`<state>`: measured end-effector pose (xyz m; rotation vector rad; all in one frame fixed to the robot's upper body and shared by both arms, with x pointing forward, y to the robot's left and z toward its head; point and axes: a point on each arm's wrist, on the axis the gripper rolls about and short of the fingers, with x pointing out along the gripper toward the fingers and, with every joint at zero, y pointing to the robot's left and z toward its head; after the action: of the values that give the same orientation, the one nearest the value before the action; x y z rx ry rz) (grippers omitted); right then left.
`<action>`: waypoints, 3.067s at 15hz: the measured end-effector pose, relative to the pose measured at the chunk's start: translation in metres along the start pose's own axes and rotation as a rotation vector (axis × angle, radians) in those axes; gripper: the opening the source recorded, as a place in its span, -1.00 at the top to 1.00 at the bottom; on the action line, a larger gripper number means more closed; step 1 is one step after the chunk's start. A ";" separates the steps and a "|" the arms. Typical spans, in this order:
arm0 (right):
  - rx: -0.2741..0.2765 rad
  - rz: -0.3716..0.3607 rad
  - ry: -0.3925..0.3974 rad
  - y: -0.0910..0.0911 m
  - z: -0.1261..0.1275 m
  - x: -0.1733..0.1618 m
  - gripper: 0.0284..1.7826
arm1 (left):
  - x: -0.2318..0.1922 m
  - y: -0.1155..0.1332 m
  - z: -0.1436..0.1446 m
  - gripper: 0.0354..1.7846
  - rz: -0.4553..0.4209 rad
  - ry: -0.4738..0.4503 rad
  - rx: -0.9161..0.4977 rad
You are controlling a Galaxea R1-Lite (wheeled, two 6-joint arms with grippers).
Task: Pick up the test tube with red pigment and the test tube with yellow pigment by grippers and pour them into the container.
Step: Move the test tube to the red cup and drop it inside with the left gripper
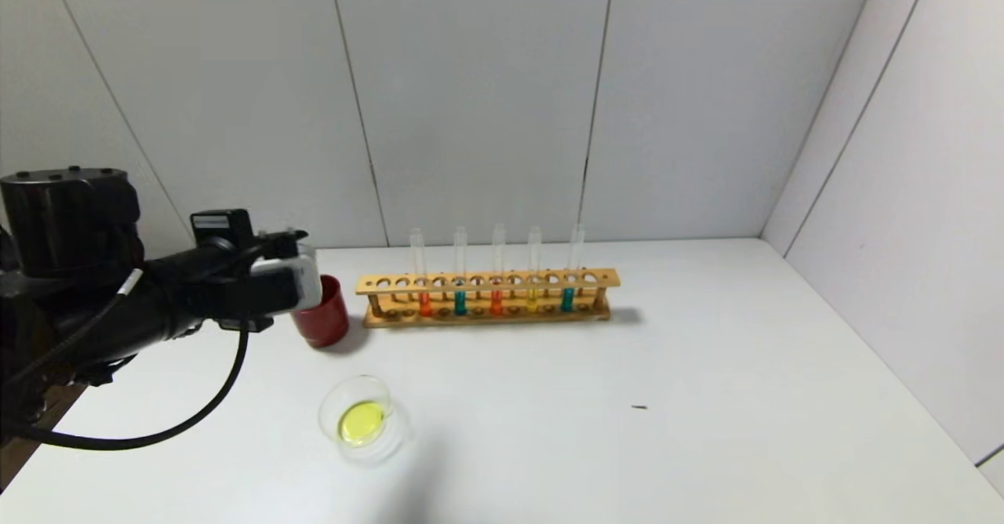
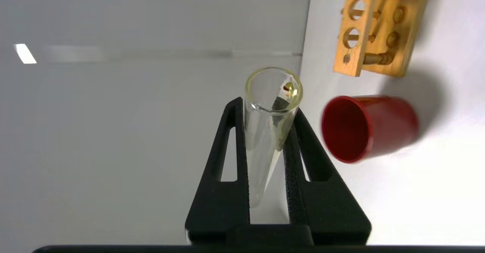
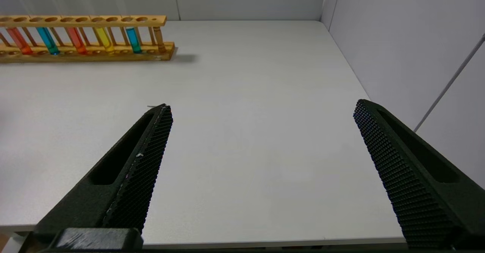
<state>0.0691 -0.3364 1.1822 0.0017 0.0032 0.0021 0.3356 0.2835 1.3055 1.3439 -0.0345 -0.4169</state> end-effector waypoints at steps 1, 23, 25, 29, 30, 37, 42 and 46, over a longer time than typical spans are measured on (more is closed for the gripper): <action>0.000 0.000 0.000 0.000 0.000 0.000 -0.96 | -0.004 0.004 0.000 0.68 -0.002 0.027 -0.128; 0.000 0.000 0.000 0.000 0.000 0.000 -0.96 | 0.095 -0.001 -0.088 0.68 -0.062 -0.004 -1.022; 0.000 0.001 0.000 0.000 0.000 0.000 -0.96 | 0.101 -0.009 -0.091 0.68 -0.079 0.005 -1.027; 0.000 0.000 0.000 0.000 0.000 0.000 -0.96 | 0.110 -0.024 -0.096 0.68 -0.120 0.022 -1.037; 0.000 0.000 0.000 0.000 0.000 0.000 -0.96 | 0.112 -0.026 -0.097 0.68 -0.123 0.024 -1.038; 0.000 0.000 0.000 0.000 0.000 0.000 -0.96 | 0.130 -0.042 -0.109 0.68 -0.106 0.014 -1.037; 0.000 0.000 0.000 0.000 0.000 0.000 -0.96 | 0.134 -0.051 -0.121 0.68 -0.102 0.031 -1.047; 0.000 0.000 0.000 0.000 0.000 0.000 -0.96 | 0.133 -0.057 -0.126 0.62 -0.117 0.054 -1.056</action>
<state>0.0691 -0.3364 1.1822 0.0017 0.0032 0.0026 0.4759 0.3504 1.1938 0.3128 0.2775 -0.4054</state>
